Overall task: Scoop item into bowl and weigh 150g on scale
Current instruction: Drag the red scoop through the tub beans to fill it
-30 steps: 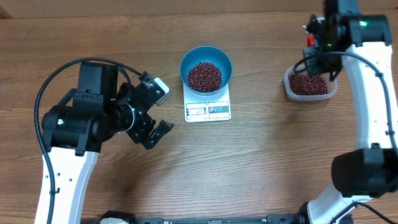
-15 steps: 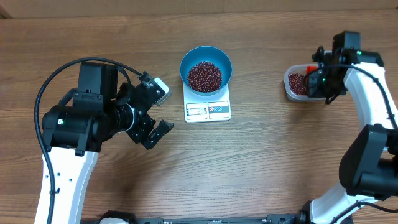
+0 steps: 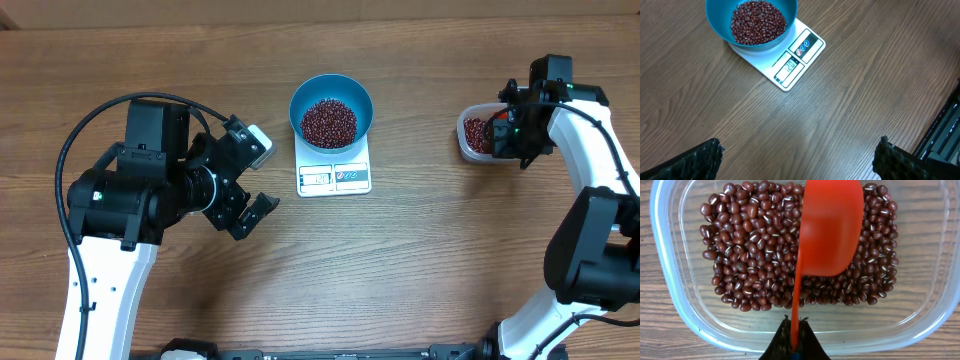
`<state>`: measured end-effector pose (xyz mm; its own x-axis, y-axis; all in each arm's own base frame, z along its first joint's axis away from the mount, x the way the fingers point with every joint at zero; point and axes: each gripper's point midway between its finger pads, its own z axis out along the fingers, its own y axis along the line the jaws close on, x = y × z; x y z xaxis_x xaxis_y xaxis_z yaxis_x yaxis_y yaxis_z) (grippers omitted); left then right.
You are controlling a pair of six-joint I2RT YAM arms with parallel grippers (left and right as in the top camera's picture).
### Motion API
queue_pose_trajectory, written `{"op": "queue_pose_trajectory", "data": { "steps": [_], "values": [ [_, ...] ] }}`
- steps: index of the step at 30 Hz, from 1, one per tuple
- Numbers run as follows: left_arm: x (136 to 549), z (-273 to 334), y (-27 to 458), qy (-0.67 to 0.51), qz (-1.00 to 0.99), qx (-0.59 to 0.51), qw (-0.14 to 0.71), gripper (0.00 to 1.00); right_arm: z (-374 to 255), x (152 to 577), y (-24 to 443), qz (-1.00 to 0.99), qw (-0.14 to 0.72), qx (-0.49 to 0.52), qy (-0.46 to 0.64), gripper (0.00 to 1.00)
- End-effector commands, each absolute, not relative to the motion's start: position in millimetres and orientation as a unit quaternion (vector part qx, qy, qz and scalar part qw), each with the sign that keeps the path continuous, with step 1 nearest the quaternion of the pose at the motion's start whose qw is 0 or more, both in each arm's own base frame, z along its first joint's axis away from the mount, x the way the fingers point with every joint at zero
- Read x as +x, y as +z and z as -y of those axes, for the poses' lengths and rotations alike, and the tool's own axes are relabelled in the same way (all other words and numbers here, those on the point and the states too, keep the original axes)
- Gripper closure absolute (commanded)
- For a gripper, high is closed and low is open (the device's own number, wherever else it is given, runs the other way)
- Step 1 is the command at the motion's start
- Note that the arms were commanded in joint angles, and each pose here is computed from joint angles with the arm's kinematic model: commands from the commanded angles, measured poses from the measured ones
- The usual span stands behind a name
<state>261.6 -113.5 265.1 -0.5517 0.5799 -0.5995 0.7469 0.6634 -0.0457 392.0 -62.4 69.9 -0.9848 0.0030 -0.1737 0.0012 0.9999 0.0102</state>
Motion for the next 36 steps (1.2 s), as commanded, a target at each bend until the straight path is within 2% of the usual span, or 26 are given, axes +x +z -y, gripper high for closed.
{"op": "queue_pose_trajectory", "data": {
  "steps": [1,21,36],
  "values": [
    [262.7,114.9,270.4,-0.151,-0.861,0.392,0.288,0.00,53.6,388.8,50.5,-0.997,0.062,0.003,0.039,0.96],
    [262.7,114.9,270.4,-0.151,-0.861,0.392,0.288,0.00,5.9,383.3,61.2,-0.982,0.061,-0.012,0.179,0.96],
    [262.7,114.9,270.4,-0.151,-0.861,0.392,0.288,0.00,17.4,380.3,76.0,-0.959,0.078,0.035,0.271,0.96]
  ]
}}
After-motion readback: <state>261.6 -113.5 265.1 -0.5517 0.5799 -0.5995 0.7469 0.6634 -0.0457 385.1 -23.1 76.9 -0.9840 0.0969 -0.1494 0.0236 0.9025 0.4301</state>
